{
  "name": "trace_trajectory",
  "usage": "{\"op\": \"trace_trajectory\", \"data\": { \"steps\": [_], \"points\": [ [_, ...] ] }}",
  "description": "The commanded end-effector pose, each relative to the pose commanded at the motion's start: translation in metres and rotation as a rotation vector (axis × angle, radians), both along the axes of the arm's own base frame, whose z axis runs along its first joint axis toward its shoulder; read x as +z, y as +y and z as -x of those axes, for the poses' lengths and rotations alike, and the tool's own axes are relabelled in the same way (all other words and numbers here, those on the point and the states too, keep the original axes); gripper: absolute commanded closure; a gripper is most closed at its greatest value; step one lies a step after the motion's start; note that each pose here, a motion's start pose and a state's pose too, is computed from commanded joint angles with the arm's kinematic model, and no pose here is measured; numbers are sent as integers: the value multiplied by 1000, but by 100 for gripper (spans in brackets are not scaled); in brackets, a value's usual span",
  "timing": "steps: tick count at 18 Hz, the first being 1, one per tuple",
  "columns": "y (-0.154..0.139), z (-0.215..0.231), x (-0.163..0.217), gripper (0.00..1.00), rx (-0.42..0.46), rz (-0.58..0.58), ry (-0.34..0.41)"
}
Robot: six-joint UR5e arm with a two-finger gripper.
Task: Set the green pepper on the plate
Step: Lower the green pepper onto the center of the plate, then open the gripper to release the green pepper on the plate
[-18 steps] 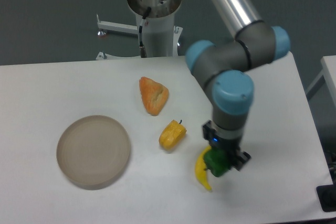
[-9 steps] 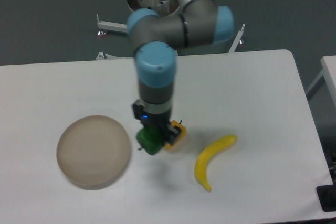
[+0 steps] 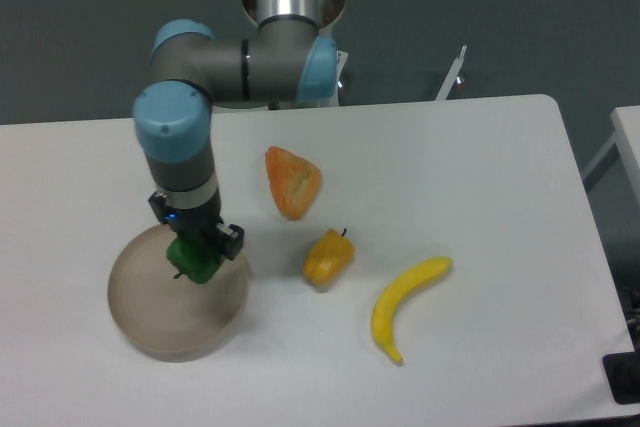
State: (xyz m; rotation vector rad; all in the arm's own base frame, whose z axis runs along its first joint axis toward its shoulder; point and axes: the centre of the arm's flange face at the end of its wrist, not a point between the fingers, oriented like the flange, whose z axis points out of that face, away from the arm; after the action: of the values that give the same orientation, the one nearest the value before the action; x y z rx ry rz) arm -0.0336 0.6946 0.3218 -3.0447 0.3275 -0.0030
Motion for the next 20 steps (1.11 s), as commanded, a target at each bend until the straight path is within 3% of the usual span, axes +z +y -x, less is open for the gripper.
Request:
{"op": "trace_trajectory", "data": {
  "steps": [20],
  "points": [
    [20, -4, -50, 61, -22, 6, 20]
  ]
}}
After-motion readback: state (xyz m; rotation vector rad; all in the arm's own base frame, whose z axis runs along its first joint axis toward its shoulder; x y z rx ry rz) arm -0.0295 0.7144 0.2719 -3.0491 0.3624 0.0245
